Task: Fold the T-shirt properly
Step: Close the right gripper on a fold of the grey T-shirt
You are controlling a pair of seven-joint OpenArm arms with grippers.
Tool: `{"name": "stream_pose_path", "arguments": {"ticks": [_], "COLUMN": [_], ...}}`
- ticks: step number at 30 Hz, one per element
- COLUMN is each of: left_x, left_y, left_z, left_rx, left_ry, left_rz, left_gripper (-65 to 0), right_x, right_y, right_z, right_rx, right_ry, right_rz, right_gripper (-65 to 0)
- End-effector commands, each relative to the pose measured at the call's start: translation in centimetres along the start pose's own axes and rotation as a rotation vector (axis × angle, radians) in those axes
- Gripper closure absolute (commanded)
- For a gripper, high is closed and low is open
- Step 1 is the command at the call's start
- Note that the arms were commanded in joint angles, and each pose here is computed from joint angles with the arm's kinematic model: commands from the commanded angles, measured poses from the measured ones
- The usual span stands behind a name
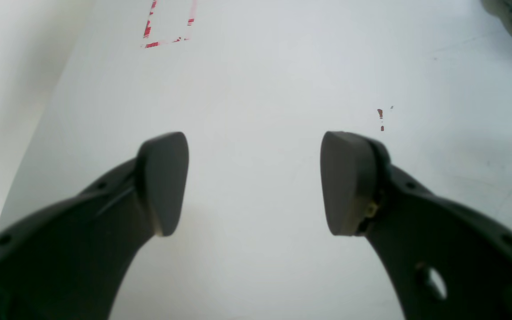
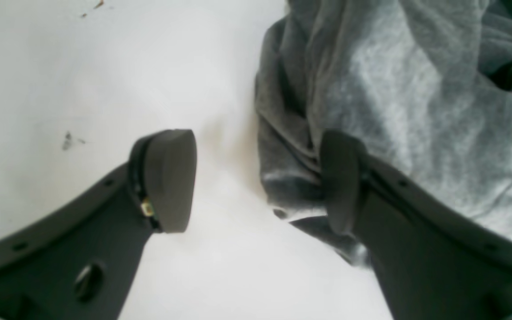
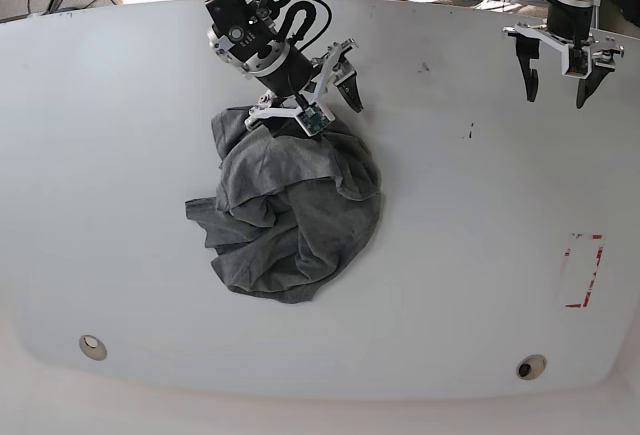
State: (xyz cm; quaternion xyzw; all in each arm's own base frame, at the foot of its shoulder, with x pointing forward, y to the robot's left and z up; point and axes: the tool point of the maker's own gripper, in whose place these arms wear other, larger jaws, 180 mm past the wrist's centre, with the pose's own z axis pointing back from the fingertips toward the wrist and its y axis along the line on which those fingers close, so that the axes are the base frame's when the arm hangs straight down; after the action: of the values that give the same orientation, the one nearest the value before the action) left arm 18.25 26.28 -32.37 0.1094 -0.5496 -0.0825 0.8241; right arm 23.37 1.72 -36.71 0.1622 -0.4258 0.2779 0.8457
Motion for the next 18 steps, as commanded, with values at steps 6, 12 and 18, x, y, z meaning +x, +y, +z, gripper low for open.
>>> {"name": "stream_pose_path", "arguments": {"ticks": [6, 12, 18], "left_x": [1.0, 0.9, 0.9], "left_y": [0.2, 0.0, 0.0], "left_z": [0.0, 0.0, 0.1], "left_rx": [0.0, -0.002, -0.002], "left_ry": [-0.038, -0.037, -0.037], "left_rz": [-0.009, -0.005, -0.003], "left_gripper": [-43.5, -43.6, -43.7], "right_x": [2.1, 2.0, 1.9], "right_y": [-3.2, -3.5, -3.6], "right_z": [-0.5, -1.1, -1.8], "right_rx": [-0.053, -0.06, -0.063], "right_ry": [-0.071, -0.065, -0.055], "right_rz": [-0.04, -0.026, 0.002], "right_gripper": [-41.1, -41.2, -41.2]}}
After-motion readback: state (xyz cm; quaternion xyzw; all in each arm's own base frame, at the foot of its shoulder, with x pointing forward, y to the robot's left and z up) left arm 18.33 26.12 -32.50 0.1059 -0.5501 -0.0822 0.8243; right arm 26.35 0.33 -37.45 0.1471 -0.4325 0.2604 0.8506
